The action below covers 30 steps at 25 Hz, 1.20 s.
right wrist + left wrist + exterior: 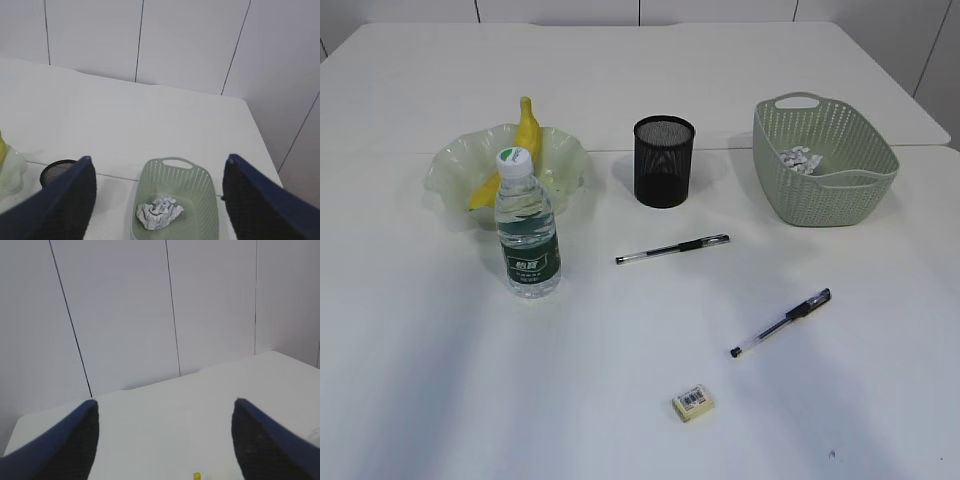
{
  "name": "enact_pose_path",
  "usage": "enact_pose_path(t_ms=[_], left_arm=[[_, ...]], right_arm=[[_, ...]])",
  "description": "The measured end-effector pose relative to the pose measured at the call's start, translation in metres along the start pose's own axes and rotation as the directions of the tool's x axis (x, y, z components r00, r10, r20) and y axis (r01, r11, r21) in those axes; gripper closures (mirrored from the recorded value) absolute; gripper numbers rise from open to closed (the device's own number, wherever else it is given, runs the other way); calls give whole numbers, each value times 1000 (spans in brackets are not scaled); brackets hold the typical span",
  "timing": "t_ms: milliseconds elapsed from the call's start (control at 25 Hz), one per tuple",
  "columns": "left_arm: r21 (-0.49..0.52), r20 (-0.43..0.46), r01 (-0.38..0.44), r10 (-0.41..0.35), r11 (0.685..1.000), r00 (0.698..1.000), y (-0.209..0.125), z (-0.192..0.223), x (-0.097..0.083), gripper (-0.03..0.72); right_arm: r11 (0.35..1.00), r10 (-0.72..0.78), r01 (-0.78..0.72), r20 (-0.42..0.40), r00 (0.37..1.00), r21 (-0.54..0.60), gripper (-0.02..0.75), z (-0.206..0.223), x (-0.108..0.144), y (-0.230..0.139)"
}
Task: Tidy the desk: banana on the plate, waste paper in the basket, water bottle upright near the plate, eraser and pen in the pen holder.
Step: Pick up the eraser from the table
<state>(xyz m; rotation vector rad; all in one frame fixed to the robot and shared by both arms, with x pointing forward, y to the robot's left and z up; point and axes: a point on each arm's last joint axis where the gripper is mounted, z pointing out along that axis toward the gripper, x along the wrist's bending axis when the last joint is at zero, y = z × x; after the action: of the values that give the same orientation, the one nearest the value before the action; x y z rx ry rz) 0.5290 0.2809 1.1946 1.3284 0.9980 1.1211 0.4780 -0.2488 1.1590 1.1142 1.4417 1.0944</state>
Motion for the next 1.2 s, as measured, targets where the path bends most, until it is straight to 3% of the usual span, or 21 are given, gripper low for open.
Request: enact_pose_path(t_ms=[440,920,1200], left_arm=[[-29,0,-6,6,1000,1000,9,-8,-1,99],[-42,0,-9,9,999,1000,12,-12,-2,99],[-52,0,-11,11,999,1000,15,-15,-2,99]], right_arm=[[1000,1,-1,7,1000,22,154,-3,1,-7],[999,18,-15,-78,997,39,154,-19,18,-24],[995,79,-66,-186,979,77,154,-20,31,-43]])
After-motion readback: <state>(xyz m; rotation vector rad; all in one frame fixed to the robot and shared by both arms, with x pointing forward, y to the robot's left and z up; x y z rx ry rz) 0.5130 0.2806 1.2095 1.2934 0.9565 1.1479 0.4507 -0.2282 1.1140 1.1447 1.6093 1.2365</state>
